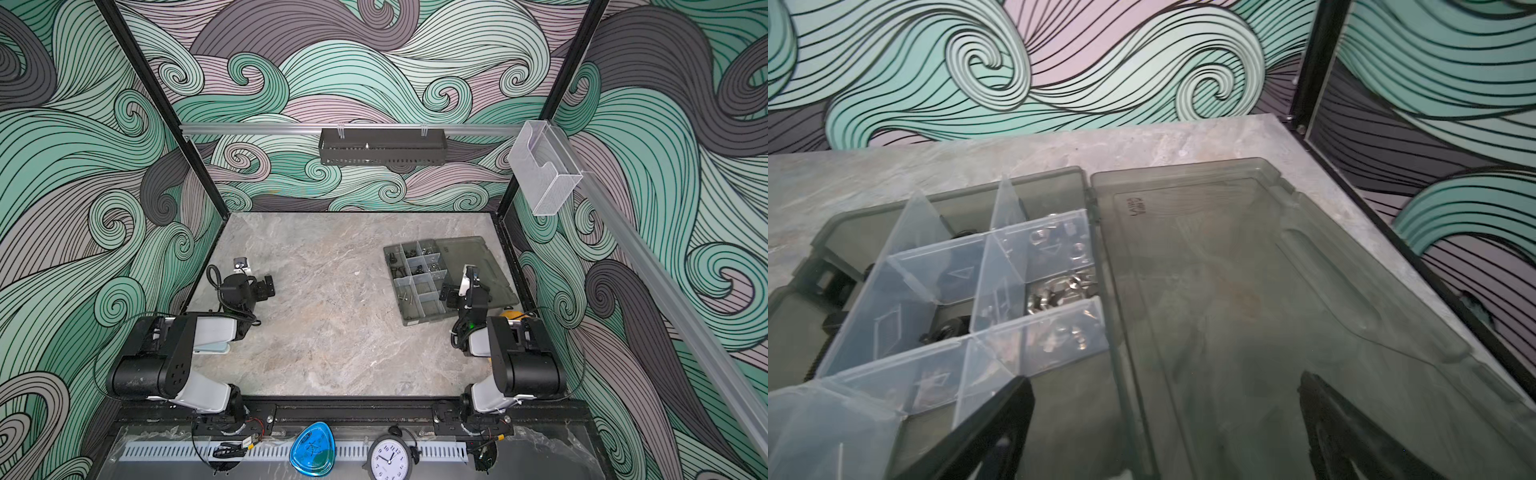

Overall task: Sort the screws and nuts into containers
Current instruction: Reset both arms

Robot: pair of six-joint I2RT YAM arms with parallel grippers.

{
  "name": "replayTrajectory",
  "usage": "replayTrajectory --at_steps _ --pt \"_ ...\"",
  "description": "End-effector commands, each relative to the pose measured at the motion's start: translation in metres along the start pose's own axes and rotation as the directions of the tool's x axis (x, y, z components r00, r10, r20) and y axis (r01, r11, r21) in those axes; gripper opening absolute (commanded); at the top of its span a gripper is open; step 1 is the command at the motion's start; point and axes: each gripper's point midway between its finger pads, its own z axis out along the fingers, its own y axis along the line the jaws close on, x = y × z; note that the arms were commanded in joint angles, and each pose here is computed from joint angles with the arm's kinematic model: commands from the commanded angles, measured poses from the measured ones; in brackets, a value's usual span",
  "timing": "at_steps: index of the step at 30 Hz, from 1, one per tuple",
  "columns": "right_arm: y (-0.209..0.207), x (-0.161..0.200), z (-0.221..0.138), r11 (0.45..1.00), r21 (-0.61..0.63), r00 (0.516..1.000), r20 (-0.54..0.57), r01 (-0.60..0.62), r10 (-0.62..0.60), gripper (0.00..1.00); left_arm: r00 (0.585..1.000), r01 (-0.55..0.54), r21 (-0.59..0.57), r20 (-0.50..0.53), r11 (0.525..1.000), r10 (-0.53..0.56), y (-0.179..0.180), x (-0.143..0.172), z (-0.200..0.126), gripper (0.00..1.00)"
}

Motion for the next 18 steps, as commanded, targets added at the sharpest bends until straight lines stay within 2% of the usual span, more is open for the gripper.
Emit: replayTrajectory --at_steps 1,2,4,18 --pt "0.0174 -0.0102 0.0055 0.996 -0.065 0.998 0.012 0.064 -0.064 0.99 1.0 -0.023 0.037 0.001 0.999 0.023 -0.009 -0.0067 0.0043 0.99" --pt "0.0141 -0.0132 0.0062 0.998 -0.037 0.998 0.028 0.057 -0.056 0.99 1.0 -0.021 0.036 -0.002 0.999 0.021 -0.0088 -0.0068 0.0046 0.99" --pt "0.0137 -0.0121 0.0107 0.997 -0.006 0.997 -0.019 0.078 -0.078 0.99 1.0 -0.021 0.035 -0.003 0.999 0.021 -0.0088 -0.007 0.0049 0.99" --pt "0.0122 -0.0112 0.0105 0.997 -0.002 0.997 -0.019 0.071 -0.071 0.99 1.0 -0.017 0.032 -0.006 0.999 0.017 -0.008 -0.0069 0.0053 0.99"
